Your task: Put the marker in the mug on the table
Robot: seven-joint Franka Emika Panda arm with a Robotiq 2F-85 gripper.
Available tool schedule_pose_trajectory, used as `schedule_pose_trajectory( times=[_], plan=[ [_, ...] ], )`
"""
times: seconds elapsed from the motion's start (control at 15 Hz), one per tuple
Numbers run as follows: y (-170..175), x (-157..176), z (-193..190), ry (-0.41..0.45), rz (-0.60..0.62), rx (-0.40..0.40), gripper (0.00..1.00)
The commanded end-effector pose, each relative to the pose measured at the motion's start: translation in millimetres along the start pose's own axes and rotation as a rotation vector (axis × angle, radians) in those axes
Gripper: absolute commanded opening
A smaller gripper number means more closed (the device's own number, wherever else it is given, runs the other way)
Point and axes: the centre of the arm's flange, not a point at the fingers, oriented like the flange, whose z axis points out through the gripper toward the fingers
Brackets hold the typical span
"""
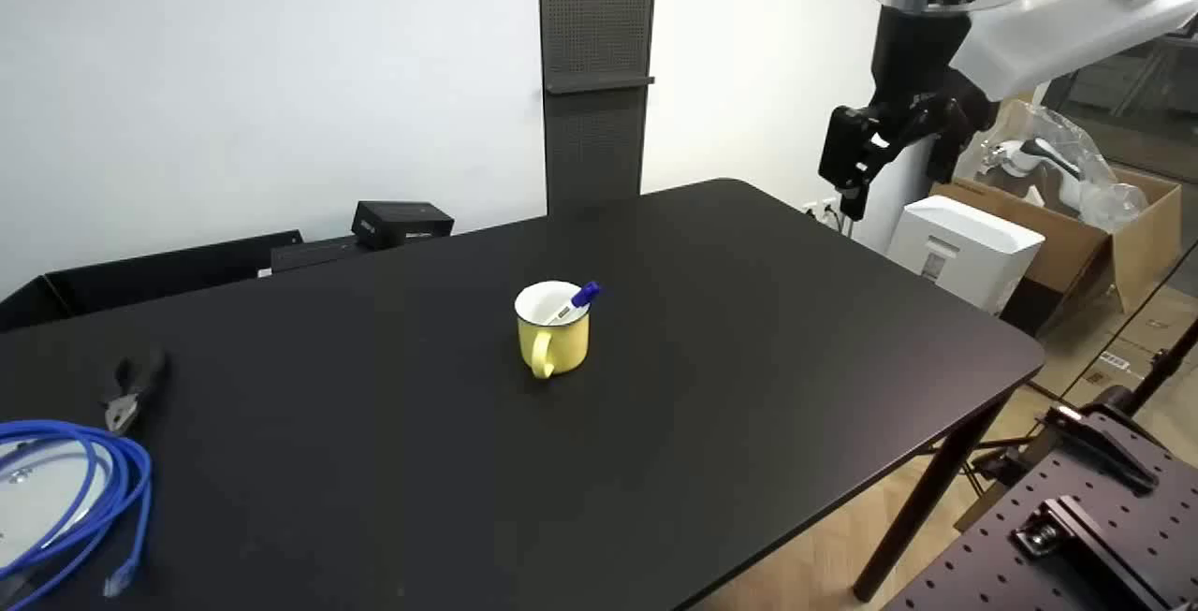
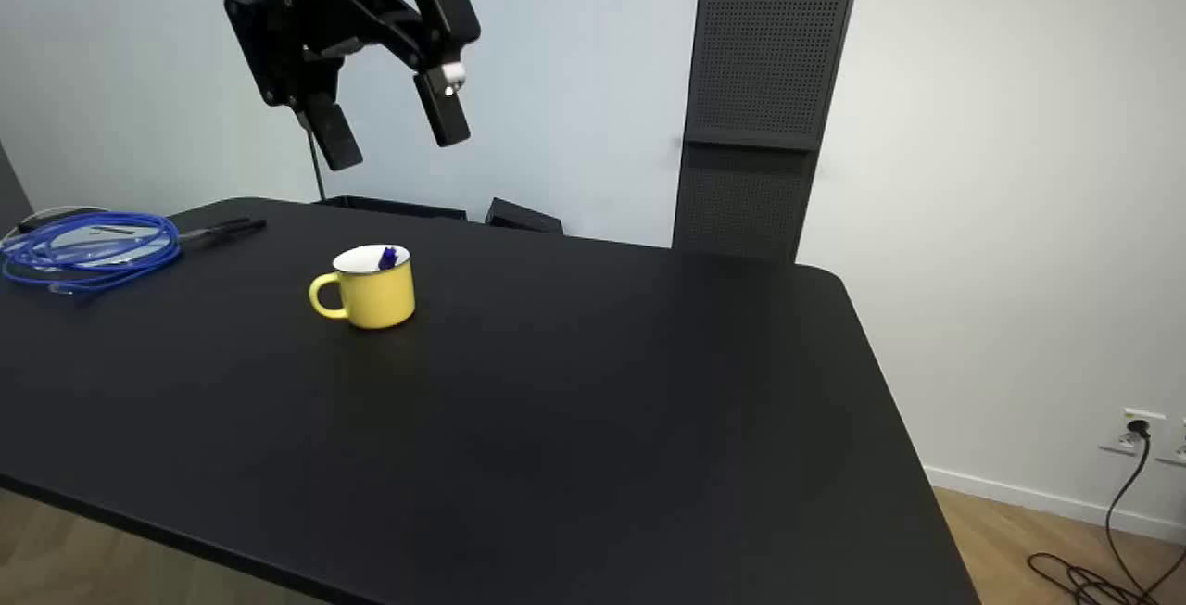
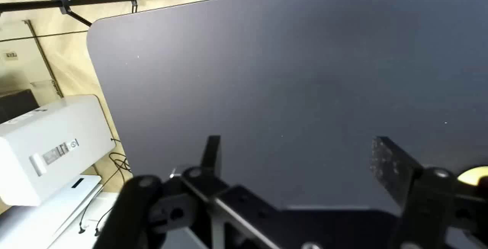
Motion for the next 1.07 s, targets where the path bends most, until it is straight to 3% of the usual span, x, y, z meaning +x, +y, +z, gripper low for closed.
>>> schedule_pose_trajectory(
  times=[0.0,0.8,1.0],
  plan=[
    [0,0,0,0.000,0.000,0.000,1.00],
    [-2,5,1,0.010,-0.006,-0.001,1.00],
    [-21,25,1,0.058,-0.098,0.033,1.00]
  ],
)
